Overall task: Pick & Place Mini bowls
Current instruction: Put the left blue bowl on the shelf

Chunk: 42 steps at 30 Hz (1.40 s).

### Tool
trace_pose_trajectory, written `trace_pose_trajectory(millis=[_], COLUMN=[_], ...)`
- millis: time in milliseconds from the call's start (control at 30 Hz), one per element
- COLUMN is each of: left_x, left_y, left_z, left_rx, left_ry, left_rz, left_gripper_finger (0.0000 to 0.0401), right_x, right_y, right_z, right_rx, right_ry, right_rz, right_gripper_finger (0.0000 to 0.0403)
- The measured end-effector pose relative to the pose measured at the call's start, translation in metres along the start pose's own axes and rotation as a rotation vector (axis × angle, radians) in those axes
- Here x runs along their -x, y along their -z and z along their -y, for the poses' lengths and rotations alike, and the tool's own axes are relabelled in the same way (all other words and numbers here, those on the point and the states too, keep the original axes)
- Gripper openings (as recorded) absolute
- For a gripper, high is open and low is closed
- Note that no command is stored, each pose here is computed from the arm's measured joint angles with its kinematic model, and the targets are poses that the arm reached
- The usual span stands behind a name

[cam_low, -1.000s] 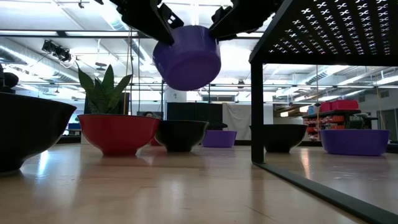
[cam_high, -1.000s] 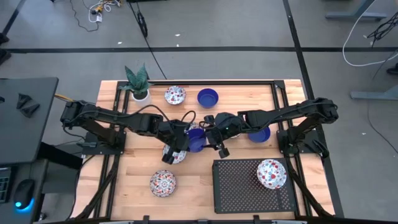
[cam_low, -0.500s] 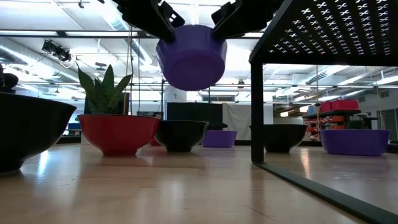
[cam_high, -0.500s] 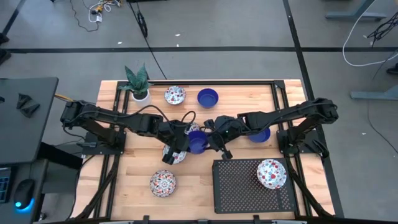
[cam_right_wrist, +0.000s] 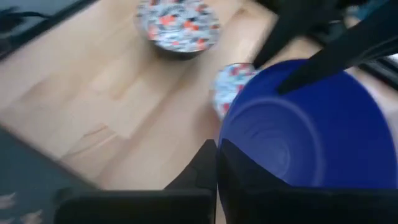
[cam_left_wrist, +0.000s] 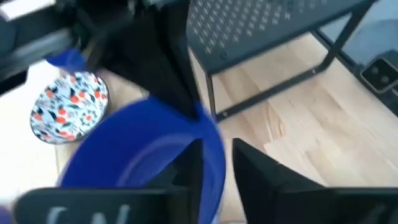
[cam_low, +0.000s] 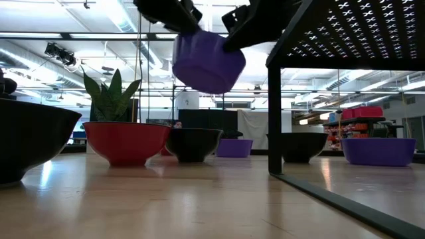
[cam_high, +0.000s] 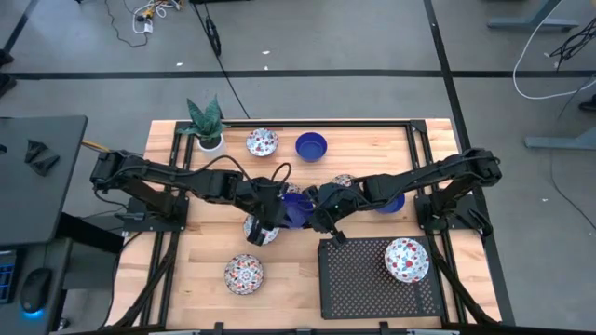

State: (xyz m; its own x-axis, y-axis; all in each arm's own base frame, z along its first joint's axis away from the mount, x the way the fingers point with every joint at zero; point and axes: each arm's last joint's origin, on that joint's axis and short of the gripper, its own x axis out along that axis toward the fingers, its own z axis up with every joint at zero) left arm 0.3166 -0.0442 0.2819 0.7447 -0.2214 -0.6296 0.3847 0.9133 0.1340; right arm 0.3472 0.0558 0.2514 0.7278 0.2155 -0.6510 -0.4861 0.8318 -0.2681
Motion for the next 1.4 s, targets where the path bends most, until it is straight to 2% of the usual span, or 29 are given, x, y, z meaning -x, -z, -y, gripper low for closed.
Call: trace_pose_trajectory(millis=[267, 400, 567, 733, 933, 1100, 1267, 1400], left_x=[0.017, 0.040, 0.075, 0.101, 0.104, 0.097, 0.096, 0.096], left_y=[-0.009, -0.015, -0.018, -0.010, 0.003, 0.007, 0.007, 0.007], left_z=[0.001, 0.002, -0.001, -0.003, 0.000, 0.002, 0.002, 0.002], left_rx=[-0.009, -0.017, 0.023, 0.100, 0.202, 0.225, 0.229, 0.229], left_ry=[0.028, -0.017, -0.255, -0.470, -0.492, -0.485, -0.486, -0.486], left_rz=[0.088, 0.144, 0.154, 0.089, -0.023, -0.035, -0.029, -0.029], left_gripper_finger=[0.0189, 0.0214, 0.0218, 0.0206, 0.0197, 0.0197, 0.0197, 0.0197], right_x=[0.002, 0.001, 0.012, 0.044, 0.077, 0.090, 0.104, 0.112], right_y=[0.001, -0.003, -0.018, -0.056, -0.079, -0.089, -0.093, -0.091], right_z=[-0.003, -0.010, -0.033, -0.057, -0.105, -0.151, -0.189, -0.209], right_rx=[-0.024, -0.009, 0.044, 0.115, 0.198, 0.059, -0.073, -0.145], right_ry=[0.000, -0.018, -0.080, -0.151, -0.308, -0.377, -0.324, -0.280], right_rz=[-0.027, -0.022, -0.004, 0.030, -0.047, -0.039, -0.043, -0.066], right_gripper_finger=[0.0002, 0.0002, 0.0002, 0.0002, 0.0002, 0.0002, 0.0002, 0.0002])
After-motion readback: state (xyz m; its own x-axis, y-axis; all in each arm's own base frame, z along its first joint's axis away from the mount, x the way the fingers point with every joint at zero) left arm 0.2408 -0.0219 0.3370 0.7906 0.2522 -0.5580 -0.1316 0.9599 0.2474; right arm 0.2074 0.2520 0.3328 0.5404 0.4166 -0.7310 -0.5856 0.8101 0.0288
